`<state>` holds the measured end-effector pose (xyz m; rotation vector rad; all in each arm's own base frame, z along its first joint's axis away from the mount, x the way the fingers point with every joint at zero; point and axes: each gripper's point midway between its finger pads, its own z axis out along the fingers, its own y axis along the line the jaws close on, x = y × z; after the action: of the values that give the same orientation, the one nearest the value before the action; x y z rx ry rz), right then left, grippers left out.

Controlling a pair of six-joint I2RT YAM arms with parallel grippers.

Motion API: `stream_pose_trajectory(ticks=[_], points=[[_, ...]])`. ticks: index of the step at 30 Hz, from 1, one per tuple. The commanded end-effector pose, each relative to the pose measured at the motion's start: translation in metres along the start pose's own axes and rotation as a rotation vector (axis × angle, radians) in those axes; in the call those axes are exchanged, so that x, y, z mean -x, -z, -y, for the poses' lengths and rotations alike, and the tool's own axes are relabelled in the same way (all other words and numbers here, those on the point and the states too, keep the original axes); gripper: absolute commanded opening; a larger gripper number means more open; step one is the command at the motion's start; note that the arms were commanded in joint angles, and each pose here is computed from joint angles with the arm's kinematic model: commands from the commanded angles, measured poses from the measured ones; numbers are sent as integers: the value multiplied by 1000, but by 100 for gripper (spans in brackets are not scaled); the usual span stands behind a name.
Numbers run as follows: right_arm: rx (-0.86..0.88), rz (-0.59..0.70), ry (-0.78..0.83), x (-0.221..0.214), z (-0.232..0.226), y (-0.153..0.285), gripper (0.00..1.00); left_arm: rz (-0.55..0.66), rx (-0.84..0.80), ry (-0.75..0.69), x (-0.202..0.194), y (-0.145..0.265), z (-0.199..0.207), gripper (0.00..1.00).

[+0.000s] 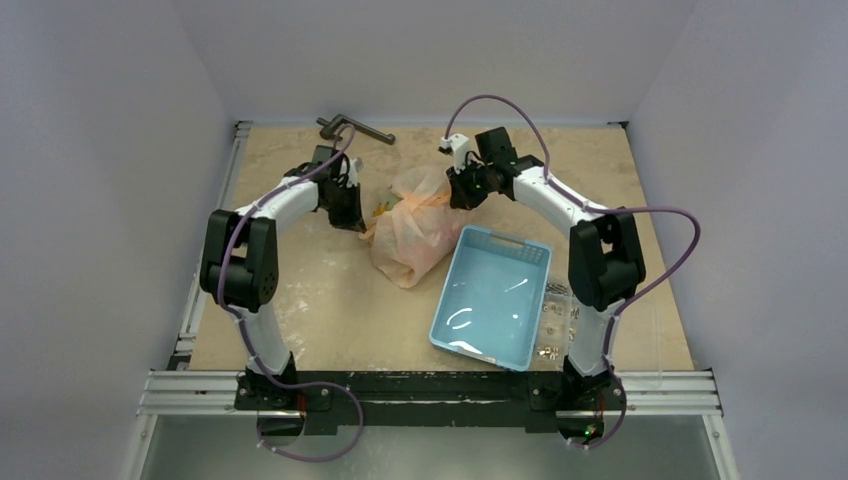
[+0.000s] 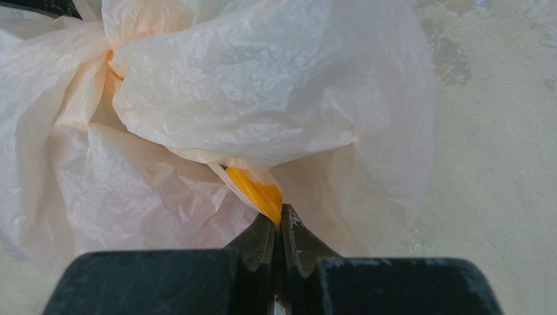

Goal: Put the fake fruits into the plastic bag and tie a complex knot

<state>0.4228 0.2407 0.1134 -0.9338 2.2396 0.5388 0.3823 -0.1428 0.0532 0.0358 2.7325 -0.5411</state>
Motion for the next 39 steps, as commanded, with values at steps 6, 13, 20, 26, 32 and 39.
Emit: stream_pose_trajectory(ticks=[6,13,20,26,32,39], points=[[-273,100,26,44,41,69,0,232,377,-27,22,113,-71,0],[-382,22,66,16,72,68,0,178,511,43,-7,140,-131,0],[-290,-64,116,-9,64,35,0,121,513,36,-25,118,-146,0],[-220,45,165,36,42,54,0,274,477,-114,8,145,-114,0],[-305,-17,149,9,68,59,0,272,581,-210,8,157,-138,0],[-341,-160,142,-63,86,28,0,153,636,-179,-21,134,-180,0]])
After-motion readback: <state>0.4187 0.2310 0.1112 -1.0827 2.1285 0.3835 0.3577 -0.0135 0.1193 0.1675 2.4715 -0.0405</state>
